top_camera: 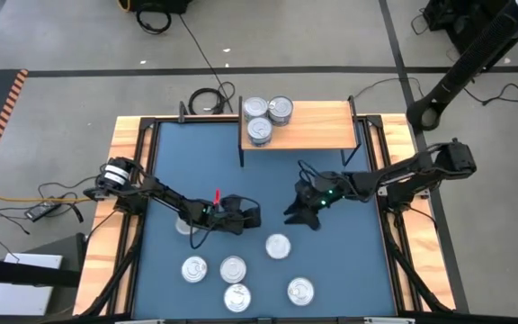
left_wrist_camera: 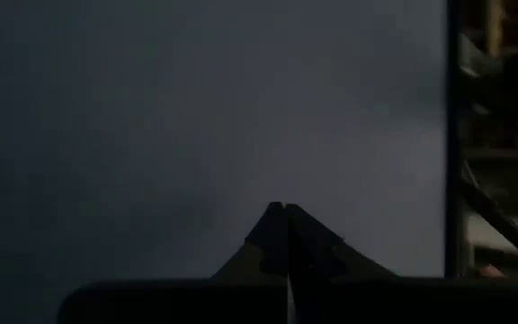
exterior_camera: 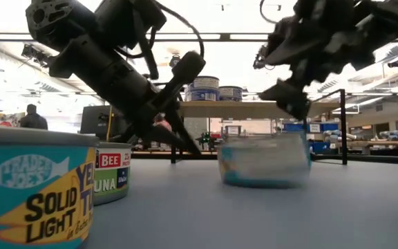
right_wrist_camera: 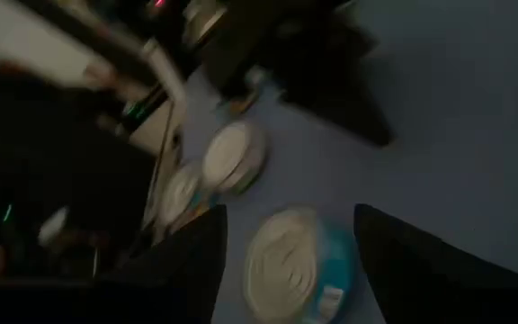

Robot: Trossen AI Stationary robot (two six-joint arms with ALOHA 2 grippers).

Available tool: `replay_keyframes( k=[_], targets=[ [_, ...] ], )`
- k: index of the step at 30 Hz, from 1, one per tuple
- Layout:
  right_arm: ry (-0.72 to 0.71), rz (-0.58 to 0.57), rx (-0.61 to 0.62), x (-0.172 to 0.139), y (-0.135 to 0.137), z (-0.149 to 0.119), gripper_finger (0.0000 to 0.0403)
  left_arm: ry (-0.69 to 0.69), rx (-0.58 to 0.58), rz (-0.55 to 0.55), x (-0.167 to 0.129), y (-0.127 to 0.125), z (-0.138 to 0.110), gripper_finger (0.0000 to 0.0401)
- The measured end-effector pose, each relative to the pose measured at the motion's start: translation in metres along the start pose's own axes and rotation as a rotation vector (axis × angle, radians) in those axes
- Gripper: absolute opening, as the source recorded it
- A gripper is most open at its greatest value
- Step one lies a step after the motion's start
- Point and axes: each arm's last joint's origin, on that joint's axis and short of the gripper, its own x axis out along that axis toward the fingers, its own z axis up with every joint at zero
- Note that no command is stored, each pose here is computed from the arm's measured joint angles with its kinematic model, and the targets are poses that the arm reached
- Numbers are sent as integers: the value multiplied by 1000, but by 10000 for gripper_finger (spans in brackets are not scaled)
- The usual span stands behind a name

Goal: Stack canned seafood by type on shelf
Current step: Put the yellow blue tuna can on the shelf

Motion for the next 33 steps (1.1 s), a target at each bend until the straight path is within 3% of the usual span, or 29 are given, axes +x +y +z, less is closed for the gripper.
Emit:
replay_keyframes(
  k=[4, 10, 17, 33],
  targets=[
    [58, -49, -36, -6, 12, -13, 248, 41, 95, -131, -3, -17, -2, 0],
    [-5, -102, -4, -17, 23, -12, 245, 252, 14, -262, -28, -47, -7, 0],
    [-6, -141, 13, -19, 25, -15, 239, 299, 34, -122, -39, -35, -17, 0],
    [-6, -230, 9, -5, 24, -30, 236, 339, 8, -96, -24, -29, -30, 0]
  ],
)
